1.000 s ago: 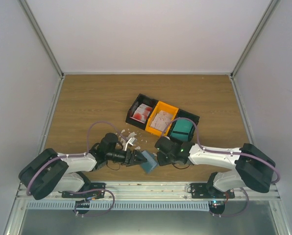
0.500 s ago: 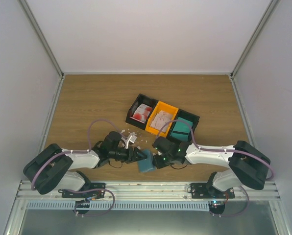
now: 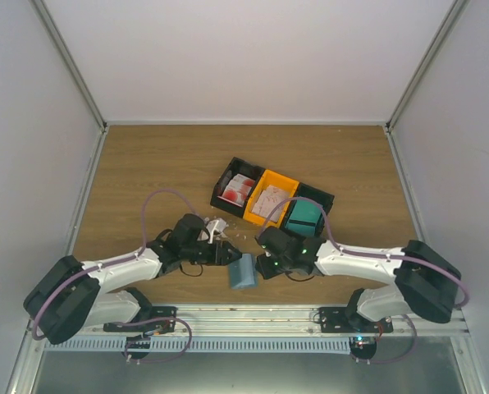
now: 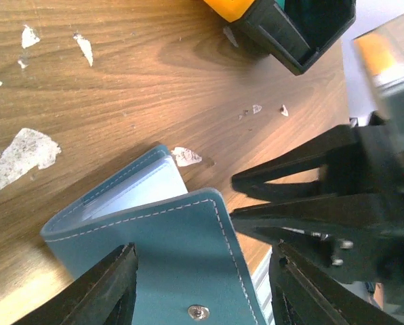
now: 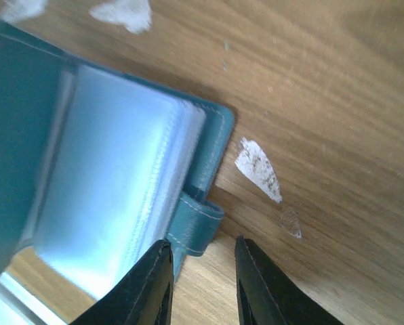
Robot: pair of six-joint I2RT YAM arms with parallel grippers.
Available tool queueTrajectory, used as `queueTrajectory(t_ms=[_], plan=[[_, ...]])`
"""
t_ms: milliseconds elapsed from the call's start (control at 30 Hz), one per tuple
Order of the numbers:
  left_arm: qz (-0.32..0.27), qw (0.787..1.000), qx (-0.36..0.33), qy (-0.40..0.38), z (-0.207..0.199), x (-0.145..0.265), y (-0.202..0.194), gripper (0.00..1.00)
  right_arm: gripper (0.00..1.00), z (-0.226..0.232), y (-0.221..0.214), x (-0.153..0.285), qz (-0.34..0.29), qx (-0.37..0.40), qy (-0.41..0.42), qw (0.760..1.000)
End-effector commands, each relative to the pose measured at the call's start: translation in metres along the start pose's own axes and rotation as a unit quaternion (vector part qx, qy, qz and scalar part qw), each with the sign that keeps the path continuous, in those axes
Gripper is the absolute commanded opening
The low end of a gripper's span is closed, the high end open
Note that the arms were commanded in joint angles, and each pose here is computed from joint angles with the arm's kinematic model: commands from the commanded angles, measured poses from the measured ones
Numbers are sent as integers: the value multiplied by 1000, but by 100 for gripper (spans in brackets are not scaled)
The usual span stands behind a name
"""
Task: Put the credit cards into the card holder
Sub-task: Close the card holder at the center of the board.
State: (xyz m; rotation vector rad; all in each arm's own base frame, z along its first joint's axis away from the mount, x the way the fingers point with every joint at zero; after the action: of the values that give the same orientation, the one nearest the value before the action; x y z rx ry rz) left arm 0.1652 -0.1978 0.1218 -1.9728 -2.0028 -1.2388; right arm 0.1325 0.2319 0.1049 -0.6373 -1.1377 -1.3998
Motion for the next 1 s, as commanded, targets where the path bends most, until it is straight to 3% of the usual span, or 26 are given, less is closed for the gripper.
queueTrajectory(t_ms=[0,133,467,700,967], plan=[[2,1000,-12,10,2,2,-6,55,30,15,15,26,-55,17,32,998],[4,1000,-9,-4,2,0,-8,51,37,31,15,36,-55,44,108,992],[16,1000,-2,-22,5,-9,-10,45,38,44,5,32,-18,60,197,978],[14,999,2,-45,0,-13,-6,50,38,28,-1,13,1,40,139,990],[-4,999,8,-51,-5,-4,-4,61,26,9,-3,-7,5,13,54,998]])
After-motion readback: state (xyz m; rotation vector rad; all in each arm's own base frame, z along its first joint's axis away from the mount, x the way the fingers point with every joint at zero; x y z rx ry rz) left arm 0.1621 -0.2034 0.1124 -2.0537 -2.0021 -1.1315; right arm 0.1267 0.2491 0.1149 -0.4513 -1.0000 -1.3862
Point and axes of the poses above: each gripper's point midway between its finger pads, its own x axis back along the fingers, its own z axis along the line the jaws close on, y = z × x, the point moved 8 cm from there along x, back along the fingers, and after that the axes turned 13 degrees about -x, right-handed, at the moved point
